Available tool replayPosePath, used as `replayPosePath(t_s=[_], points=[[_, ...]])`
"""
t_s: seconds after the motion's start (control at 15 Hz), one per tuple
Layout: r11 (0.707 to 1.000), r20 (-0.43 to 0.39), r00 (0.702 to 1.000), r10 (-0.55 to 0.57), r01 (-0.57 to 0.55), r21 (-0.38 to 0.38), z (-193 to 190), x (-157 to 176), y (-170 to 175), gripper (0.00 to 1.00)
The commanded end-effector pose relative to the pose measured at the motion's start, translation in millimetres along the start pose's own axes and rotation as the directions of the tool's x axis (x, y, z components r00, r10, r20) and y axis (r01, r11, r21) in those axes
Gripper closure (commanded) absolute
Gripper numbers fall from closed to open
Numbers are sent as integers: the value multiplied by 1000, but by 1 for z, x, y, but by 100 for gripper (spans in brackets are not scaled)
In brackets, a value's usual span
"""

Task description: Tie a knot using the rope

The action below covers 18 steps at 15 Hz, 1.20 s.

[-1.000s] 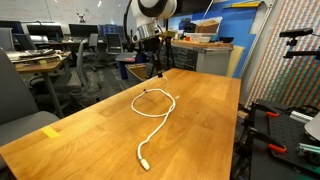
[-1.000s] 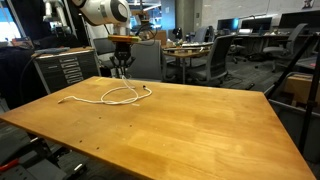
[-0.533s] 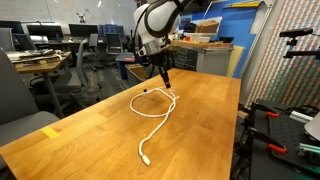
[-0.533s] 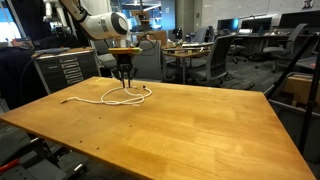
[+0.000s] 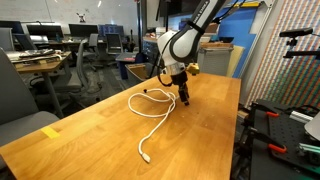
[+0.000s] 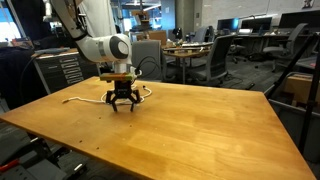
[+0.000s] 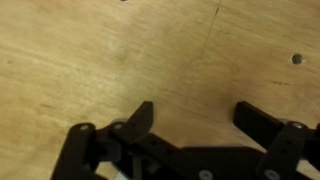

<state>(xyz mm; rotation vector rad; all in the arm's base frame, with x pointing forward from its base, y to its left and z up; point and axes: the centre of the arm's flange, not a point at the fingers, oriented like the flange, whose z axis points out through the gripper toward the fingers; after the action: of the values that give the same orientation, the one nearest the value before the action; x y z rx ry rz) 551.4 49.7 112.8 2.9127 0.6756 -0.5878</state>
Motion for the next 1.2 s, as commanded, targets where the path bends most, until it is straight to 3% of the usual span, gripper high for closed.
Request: replayPosePath(t_s=[0.0, 0.27, 0.33, 0.53, 0.8, 0.93, 1.07, 1.13], points=[[996, -42, 995, 89, -88, 12, 27, -68, -21, 0], [985, -133, 976, 170, -171, 9, 36, -118, -14, 0], [993, -83, 989, 121, -120, 9, 36, -67, -12, 0], [983, -181, 966, 186, -184, 24, 10, -103, -1, 0], [946, -321, 890, 323, -306, 105, -67, -141, 23, 0], [912, -377, 831, 410, -378, 160, -108, -155, 40, 0], [879, -459, 752, 472, -441, 182, -141, -154, 51, 0], [905, -403, 811, 425, -395, 160, -111, -140, 50, 0]])
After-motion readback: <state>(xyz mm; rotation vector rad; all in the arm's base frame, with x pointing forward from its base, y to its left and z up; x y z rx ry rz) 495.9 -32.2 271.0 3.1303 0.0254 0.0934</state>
